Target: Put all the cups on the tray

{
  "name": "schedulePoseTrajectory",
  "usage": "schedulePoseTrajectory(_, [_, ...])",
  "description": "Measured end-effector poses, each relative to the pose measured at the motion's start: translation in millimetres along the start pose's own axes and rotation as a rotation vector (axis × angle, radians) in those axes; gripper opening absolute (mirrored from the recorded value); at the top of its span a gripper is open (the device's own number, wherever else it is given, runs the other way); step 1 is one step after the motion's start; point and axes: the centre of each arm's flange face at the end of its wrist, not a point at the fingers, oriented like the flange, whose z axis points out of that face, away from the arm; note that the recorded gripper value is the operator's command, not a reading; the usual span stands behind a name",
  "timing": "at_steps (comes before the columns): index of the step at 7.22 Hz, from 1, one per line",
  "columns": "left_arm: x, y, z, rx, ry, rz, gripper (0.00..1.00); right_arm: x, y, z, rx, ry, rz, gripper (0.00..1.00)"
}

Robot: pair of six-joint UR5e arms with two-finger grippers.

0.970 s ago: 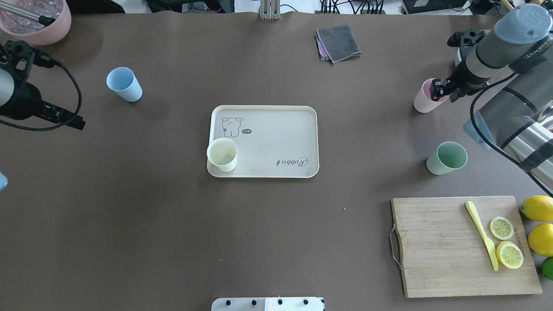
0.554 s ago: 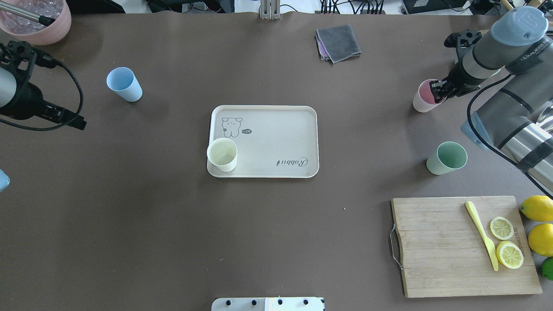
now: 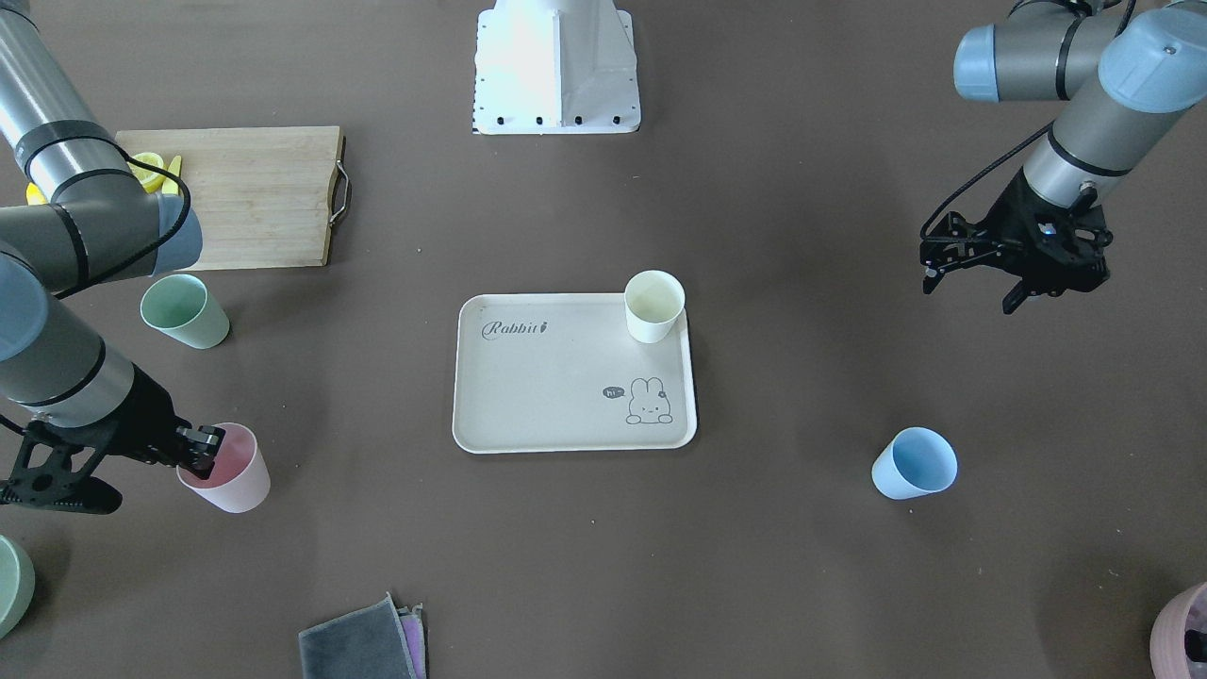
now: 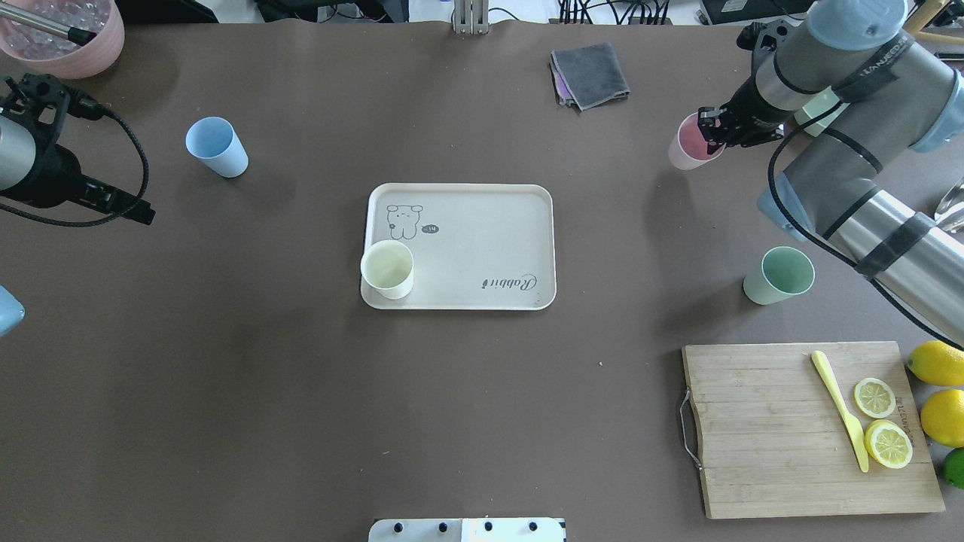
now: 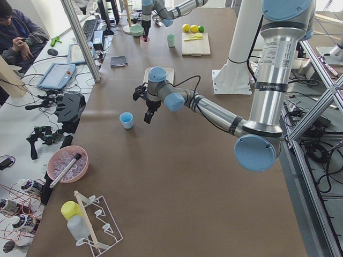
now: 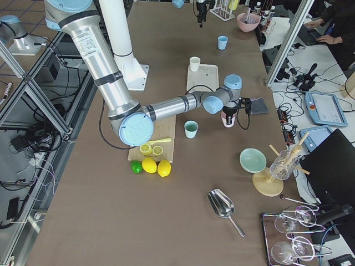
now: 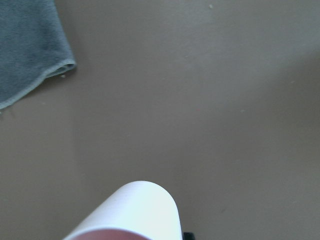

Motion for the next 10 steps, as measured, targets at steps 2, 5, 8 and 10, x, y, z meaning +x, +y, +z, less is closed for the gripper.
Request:
schedulePoseTrajectory(2, [0, 0, 1, 0.001, 0.001, 0.000, 0.98, -112, 48, 11, -0.005, -0.015, 0.139, 0.00])
schedulePoseTrajectory(5, [1, -1, 1, 0.001, 0.002, 0.001, 0.99, -218, 115, 19, -0.015, 0.005, 0.210, 0.59])
schedulePoseTrajectory(8, [2, -1, 2, 0.000, 0.002, 0.002, 0.98, -233, 128, 25, -0.008, 0.011, 0.198, 1.00])
schedulePoseTrajectory(10, [5, -10, 2, 0.002, 0.003, 0.002, 0.98, -229, 118, 17, 0.002, 0.007, 0.181, 1.00])
